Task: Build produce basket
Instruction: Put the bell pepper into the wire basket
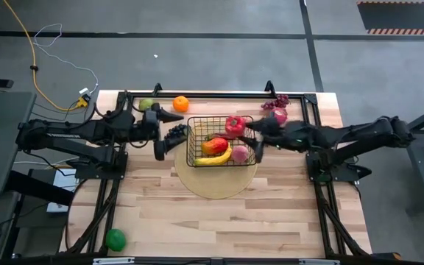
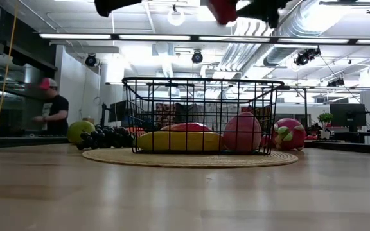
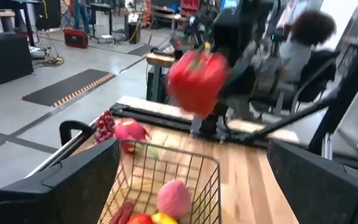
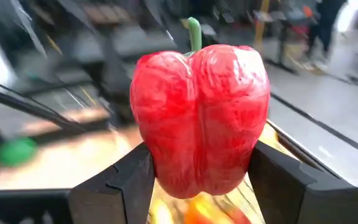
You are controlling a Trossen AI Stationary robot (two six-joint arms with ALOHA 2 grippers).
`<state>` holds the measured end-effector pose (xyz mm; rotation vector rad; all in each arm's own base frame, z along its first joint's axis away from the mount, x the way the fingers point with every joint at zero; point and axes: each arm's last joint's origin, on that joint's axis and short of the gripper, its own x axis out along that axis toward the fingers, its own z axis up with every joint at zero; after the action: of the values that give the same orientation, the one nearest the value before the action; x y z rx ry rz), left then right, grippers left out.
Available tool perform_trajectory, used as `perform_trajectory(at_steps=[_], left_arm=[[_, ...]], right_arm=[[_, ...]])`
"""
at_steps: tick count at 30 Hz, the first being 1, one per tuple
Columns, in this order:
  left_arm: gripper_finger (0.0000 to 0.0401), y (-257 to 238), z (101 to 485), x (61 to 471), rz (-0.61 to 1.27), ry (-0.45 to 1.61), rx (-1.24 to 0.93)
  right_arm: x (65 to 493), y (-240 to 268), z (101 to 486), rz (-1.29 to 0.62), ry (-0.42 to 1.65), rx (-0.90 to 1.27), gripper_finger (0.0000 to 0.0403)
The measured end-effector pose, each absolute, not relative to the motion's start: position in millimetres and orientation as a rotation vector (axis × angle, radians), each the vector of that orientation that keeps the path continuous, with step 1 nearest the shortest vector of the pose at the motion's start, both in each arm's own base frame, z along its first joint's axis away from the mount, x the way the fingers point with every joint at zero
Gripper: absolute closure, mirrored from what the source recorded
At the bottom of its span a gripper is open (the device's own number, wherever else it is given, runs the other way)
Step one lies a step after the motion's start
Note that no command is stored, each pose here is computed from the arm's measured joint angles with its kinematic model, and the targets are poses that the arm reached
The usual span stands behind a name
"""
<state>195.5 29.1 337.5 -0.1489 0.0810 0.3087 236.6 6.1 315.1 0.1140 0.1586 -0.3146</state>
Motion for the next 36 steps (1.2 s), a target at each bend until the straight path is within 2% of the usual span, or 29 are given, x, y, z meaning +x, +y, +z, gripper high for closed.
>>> perform_trajectory(at_steps=[6, 10, 13, 22, 31, 33, 36], left_arm=[[0.0009, 30, 341, 196, 0.332, 0.038, -0.176], [0.0009, 30, 341, 196, 0.332, 0.039, -0.176], [0.0009, 30, 341, 196, 0.332, 0.038, -0.176], [0.0009, 30, 341, 196, 0.332, 0.036, -0.177], [0.0009, 30, 341, 196, 0.332, 0.036, -0.177], [0.0009, 30, 341, 196, 0.332, 0.036, -0.177], [0.0009, 30, 341, 196, 0.332, 0.036, -0.177]], right_arm=[[271, -22, 304, -0.408, 0.486, 0.136, 0.0189], [285, -42, 278, -0.447, 0.794, 0.162, 0.0189], [294, -53, 263, -0.469, 0.916, 0.157, 0.0189], [308, -63, 232, -0.440, 1.051, 0.169, 0.0189], [310, -63, 227, -0.434, 1.072, 0.158, 0.0187], [310, -63, 227, -0.435, 1.073, 0.159, 0.0176], [311, -63, 227, -0.435, 1.070, 0.159, 0.0139]])
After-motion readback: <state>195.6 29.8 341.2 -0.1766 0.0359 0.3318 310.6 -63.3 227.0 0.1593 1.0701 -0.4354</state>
